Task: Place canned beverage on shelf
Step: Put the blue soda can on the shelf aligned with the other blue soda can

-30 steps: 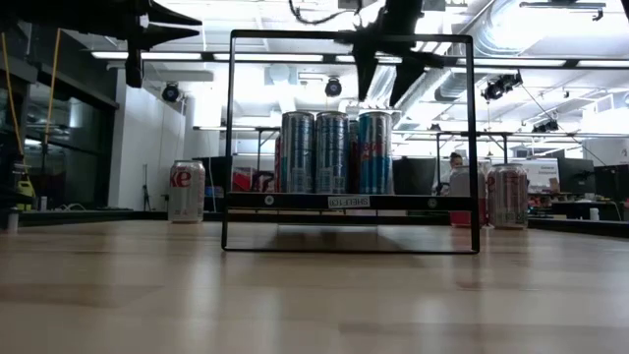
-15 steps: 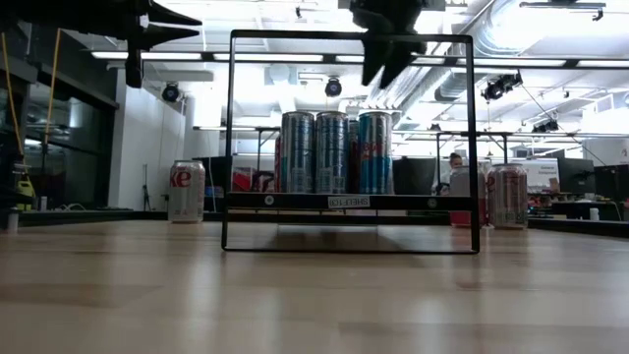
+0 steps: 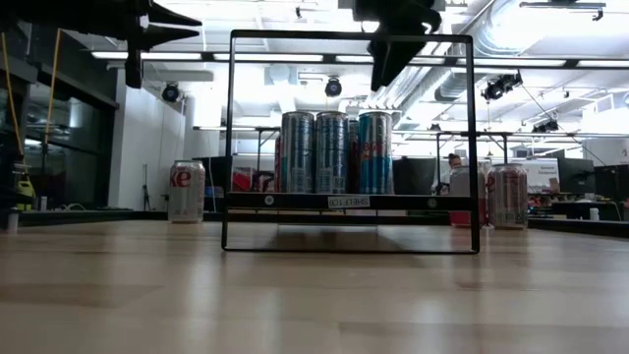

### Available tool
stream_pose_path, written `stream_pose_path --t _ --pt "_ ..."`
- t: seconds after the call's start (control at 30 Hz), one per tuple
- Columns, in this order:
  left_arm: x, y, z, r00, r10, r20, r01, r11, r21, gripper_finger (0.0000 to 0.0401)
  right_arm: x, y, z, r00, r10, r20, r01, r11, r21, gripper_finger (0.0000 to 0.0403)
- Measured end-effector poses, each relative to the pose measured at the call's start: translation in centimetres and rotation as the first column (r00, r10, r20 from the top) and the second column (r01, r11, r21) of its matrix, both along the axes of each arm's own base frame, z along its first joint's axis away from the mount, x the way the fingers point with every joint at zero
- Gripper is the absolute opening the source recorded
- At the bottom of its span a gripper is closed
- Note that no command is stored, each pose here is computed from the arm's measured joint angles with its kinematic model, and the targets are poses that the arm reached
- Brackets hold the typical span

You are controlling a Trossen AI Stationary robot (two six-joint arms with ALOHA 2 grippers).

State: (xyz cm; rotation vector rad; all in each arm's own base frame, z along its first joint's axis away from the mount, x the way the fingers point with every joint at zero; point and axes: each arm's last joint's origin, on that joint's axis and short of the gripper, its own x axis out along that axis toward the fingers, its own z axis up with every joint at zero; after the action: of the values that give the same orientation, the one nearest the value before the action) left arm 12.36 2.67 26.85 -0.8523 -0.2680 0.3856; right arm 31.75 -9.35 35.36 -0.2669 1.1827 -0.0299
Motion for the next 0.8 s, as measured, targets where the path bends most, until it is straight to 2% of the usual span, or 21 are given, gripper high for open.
stream_pose_path --t 0.4,0.63,0.8 --pt "0.0 0.0 -0.2 1.0 0.0 -0.019 0.0 1.0 -0.003 0.0 2.1 -1.1 -3.1 0.991 0.089 -0.104 -0.089 0.996 -0.004 0.0266" --pt "0.0 0.0 -0.2 1.0 0.0 -0.021 0.0 1.0 -0.003 0.0 2.3 -1.5 -3.7 0.989 0.088 -0.122 -0.088 0.996 0.005 0.0266" --pt "0.0 0.0 -0.2 1.0 0.0 -0.022 0.0 1.0 -0.003 0.0 2.3 -1.5 -3.7 0.983 0.128 -0.135 -0.13 0.992 -0.004 0.0266"
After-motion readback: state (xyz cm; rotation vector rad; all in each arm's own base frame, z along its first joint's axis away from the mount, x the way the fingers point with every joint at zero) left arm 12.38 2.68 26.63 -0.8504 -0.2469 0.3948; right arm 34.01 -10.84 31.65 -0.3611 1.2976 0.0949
